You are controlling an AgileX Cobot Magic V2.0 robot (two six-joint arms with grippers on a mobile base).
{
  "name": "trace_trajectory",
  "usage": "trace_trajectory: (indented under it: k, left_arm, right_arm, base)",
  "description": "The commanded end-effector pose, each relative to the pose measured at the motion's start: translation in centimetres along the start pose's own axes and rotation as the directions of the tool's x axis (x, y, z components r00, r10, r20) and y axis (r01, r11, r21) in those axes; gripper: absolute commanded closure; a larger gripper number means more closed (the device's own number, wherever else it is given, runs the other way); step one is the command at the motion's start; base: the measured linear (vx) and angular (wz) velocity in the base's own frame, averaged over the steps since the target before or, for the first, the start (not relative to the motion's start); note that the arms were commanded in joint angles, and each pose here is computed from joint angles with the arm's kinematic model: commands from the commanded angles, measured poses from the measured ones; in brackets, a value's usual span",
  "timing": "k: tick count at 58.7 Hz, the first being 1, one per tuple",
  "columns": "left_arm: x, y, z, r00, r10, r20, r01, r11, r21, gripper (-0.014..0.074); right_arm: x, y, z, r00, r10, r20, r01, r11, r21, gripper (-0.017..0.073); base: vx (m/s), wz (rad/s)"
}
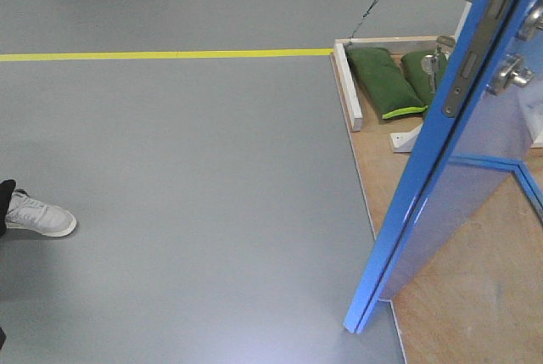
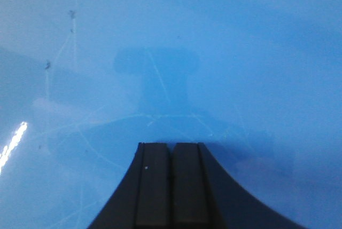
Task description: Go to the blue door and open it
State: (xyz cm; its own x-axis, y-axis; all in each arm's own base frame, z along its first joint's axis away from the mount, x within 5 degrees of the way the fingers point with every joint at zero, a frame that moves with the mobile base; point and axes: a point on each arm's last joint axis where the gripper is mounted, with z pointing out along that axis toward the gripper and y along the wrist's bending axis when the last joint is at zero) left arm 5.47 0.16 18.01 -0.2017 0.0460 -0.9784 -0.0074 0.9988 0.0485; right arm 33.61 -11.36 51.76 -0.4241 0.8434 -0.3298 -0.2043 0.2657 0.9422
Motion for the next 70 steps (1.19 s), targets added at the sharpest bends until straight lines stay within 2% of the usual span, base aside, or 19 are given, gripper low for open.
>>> trace_trajectory:
  k: [1, 70]
  left_arm:
    - [-1.67, -0.01, -0.39, 0.992, -0.009, 0.123, 0.008, 1.0, 0.008, 0.0521]
    - [-1.67, -0.01, -0.39, 0.992, -0.009, 0.123, 0.008, 1.0, 0.008, 0.0521]
  right_arm:
    - [1.24, 3.28, -0.38, 0.999, -0.035, 0.012, 0.036, 0.995, -0.095, 0.0547]
    - [1.36, 3.27, -0.26, 0.999, -0.038, 0.007, 0.038, 0.995, -0.092, 0.0547]
  base:
    - [0.0, 0.0]
    - [0.0, 0.0]
